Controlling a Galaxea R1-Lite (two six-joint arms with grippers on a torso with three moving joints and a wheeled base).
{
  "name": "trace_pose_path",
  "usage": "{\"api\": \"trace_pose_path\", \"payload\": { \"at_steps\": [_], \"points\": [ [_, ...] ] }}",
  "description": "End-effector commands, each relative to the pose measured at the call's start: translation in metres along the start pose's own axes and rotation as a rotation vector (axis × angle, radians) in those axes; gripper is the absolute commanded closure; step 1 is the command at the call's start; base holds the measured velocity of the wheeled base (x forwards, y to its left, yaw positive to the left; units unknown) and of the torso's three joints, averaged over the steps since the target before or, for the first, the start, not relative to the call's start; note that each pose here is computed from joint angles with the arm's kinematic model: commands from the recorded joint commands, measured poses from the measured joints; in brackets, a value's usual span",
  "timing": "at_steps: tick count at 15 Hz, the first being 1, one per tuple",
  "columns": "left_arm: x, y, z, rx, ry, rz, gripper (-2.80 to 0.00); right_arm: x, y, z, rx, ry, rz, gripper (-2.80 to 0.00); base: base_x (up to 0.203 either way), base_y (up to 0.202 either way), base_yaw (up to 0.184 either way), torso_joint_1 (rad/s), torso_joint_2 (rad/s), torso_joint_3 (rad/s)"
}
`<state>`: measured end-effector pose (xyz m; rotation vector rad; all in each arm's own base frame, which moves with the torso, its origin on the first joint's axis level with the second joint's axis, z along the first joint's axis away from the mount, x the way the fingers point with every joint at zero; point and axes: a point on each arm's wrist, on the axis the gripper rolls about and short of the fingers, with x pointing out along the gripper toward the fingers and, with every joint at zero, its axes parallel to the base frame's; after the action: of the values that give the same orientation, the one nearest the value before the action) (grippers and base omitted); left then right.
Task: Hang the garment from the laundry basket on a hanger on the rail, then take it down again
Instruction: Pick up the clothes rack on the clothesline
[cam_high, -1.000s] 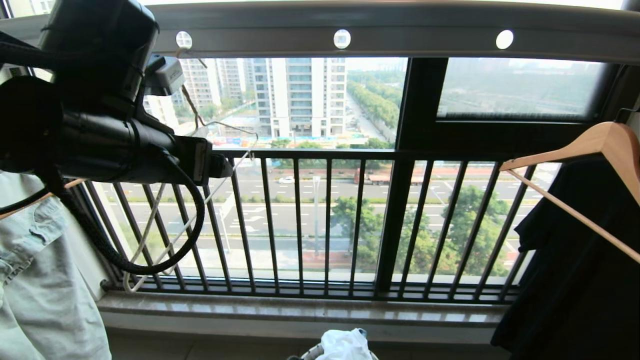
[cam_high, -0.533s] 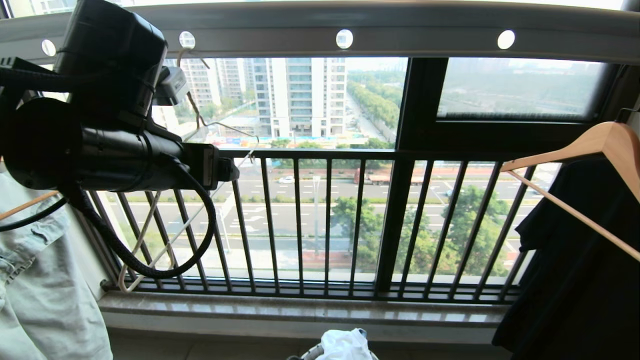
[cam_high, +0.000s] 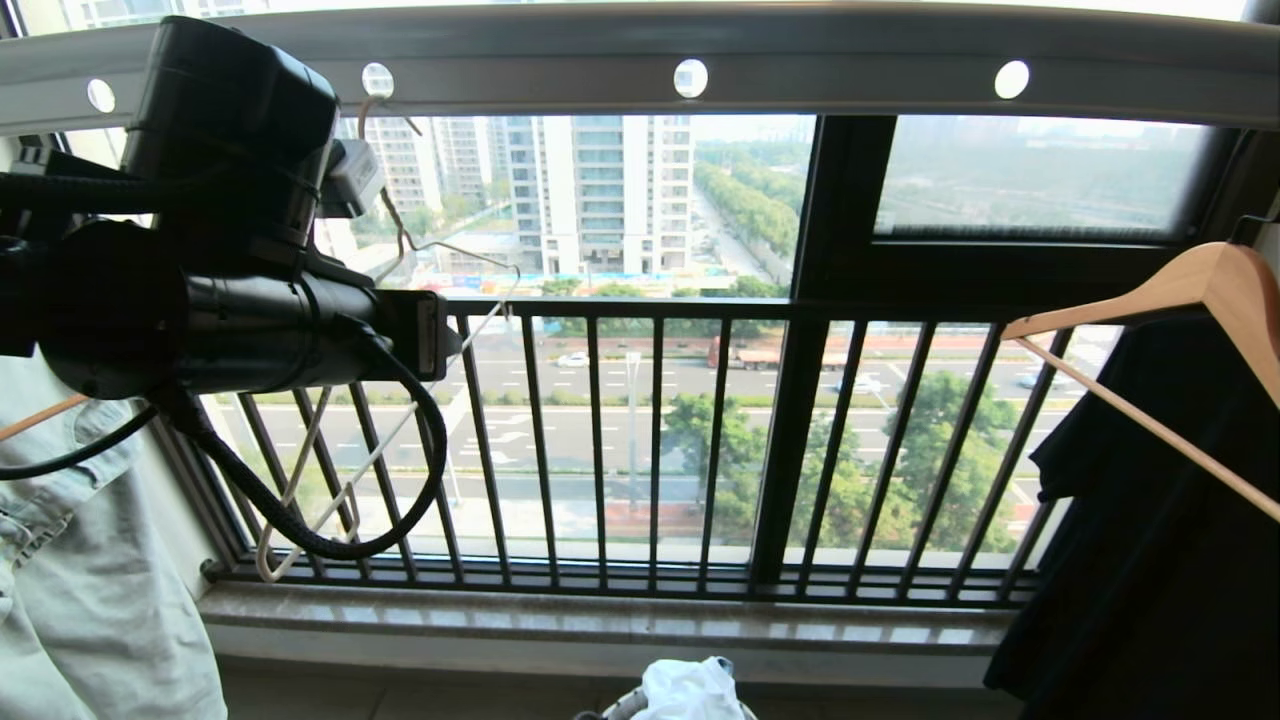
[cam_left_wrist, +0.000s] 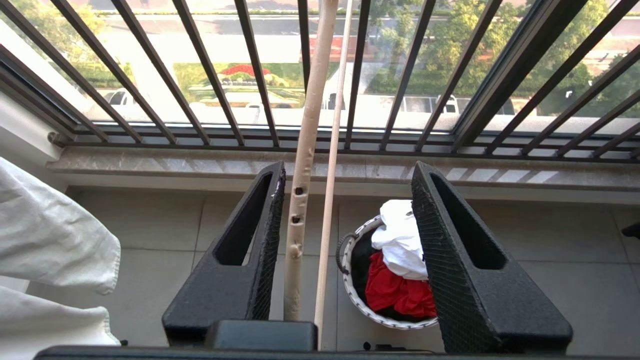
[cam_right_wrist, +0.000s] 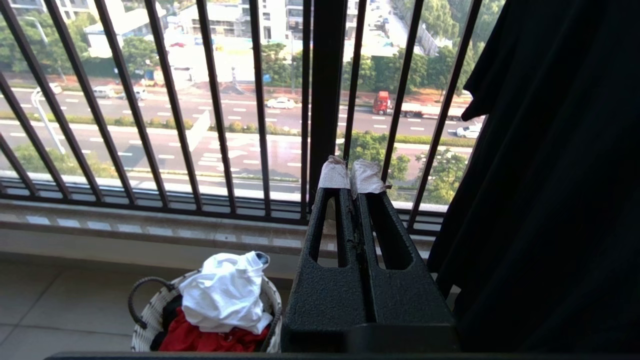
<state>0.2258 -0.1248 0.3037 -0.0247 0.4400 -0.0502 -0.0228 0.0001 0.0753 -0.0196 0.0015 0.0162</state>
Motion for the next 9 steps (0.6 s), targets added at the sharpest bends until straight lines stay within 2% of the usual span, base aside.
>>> {"api": "trace_pose_path", "payload": {
  "at_steps": [1,3,9],
  "points": [
    [-0.003,0.001,0.0,-0.004,-0.004,0.002,0.0,0.0,0.0,0.0,0.0,-0.002,0.001,0.0,0.0,0.0,0.0,0.0,0.0,0.0],
    [-0.006,0.003,-0.002,-0.009,-0.012,0.001,0.0,0.0,0.0,0.0,0.0,-0.002,0.001,0.0,0.0,0.0,0.0,0.0,0.0,0.0],
    [-0.007,0.007,-0.017,-0.051,-0.107,-0.025,0.0,0.0,0.0,0.0,0.0,-0.002,0.001,0.0,0.0,0.0,0.0,0.0,0.0,0.0]
  ]
}}
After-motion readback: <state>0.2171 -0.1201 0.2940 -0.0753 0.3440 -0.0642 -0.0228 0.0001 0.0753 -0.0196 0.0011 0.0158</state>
